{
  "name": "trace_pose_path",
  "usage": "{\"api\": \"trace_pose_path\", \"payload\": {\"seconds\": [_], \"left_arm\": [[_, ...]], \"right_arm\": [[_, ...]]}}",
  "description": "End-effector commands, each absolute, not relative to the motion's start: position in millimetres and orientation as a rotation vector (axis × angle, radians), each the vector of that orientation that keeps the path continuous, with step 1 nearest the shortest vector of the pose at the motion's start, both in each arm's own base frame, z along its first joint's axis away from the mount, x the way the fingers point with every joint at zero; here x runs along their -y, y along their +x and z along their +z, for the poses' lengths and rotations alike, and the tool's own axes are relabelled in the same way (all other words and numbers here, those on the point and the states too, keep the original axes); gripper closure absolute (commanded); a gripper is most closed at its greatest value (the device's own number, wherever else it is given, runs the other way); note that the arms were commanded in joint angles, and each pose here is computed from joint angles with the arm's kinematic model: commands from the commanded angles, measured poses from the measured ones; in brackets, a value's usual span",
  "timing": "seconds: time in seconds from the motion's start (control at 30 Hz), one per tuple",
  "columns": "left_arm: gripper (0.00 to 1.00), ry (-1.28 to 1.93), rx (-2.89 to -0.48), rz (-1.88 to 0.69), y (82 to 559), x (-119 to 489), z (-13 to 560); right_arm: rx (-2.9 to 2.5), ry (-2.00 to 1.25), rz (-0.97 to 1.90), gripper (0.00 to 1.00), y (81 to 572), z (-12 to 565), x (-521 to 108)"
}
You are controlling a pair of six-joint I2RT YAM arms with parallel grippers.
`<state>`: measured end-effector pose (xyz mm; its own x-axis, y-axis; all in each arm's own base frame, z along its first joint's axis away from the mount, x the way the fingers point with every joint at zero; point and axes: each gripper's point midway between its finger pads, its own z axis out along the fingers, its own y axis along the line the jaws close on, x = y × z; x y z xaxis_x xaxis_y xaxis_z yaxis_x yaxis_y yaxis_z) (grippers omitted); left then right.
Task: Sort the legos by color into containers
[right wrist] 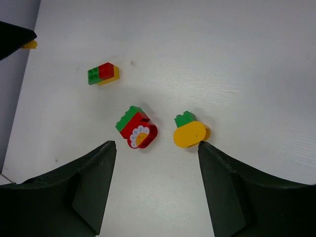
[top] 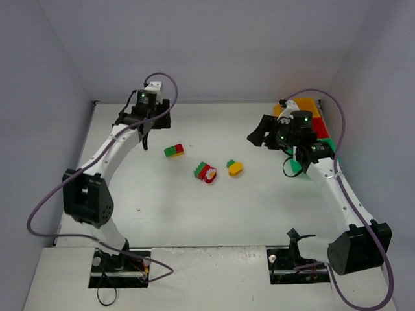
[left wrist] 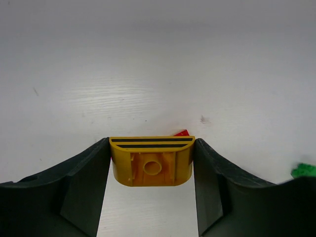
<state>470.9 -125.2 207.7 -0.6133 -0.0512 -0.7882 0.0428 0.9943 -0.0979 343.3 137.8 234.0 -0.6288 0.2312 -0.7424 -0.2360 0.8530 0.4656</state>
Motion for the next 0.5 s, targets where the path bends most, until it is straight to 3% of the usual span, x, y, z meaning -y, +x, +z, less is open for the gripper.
{"api": "trace_pose_path", "payload": {"seconds": [0.0, 0.17, 0.47], "left_arm": [[0.87, 0.28, -2.005, -0.304, 449, 162, 266], [0.83, 0.664, -1.804, -0.354, 401, 213, 289], [0.79, 0.92, -1.604, -0.464, 337, 258, 310]], "right_arm": [[-2.047, -0.097, 0.824, 0.36, 352, 278, -171], [-2.027, -0.195, 0.958, 0.36, 347, 302, -208], [-2.046, -0.322, 1.073, 0.37, 341, 307, -265]]}}
